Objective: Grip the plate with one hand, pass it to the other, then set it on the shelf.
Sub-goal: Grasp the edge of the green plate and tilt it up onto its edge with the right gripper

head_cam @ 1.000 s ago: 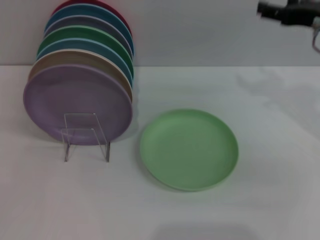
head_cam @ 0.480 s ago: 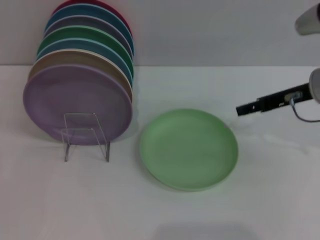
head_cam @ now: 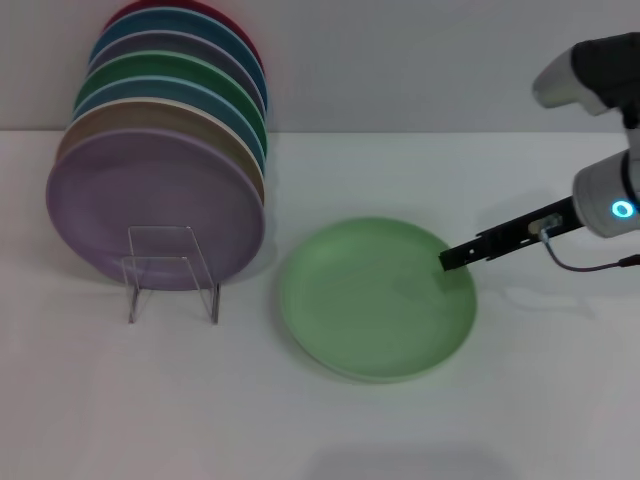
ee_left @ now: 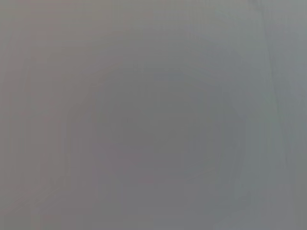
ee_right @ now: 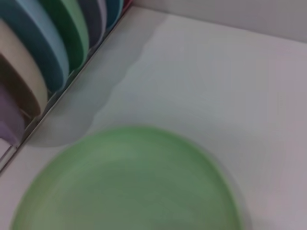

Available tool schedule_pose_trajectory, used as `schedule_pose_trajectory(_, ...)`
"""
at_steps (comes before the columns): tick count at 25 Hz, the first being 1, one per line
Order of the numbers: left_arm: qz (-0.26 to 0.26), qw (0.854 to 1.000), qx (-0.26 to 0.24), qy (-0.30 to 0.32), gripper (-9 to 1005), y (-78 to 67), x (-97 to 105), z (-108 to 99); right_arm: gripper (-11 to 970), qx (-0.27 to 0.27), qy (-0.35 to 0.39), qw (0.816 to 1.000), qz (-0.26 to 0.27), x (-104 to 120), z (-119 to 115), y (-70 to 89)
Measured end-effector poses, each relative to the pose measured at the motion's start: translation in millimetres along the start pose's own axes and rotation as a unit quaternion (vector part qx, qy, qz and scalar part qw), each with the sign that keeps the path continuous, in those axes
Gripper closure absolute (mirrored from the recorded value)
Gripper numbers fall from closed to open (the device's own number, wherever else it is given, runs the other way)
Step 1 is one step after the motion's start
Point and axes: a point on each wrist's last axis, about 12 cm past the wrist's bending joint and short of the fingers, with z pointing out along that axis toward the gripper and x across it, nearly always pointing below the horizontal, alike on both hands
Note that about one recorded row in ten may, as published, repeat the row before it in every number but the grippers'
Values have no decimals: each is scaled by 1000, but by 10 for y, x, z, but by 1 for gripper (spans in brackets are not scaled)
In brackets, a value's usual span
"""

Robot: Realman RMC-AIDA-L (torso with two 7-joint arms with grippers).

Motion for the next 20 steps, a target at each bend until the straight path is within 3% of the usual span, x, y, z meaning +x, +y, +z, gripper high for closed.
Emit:
schedule_pose_trajectory(9,3,1000,5,1,212,-26,4,59,217,18,30,999,-16,-43,109,91)
schedule_pose_trajectory(20,5,1000,4,10,212,-18,23,97,233,29,34,999,-11,-41,175,78)
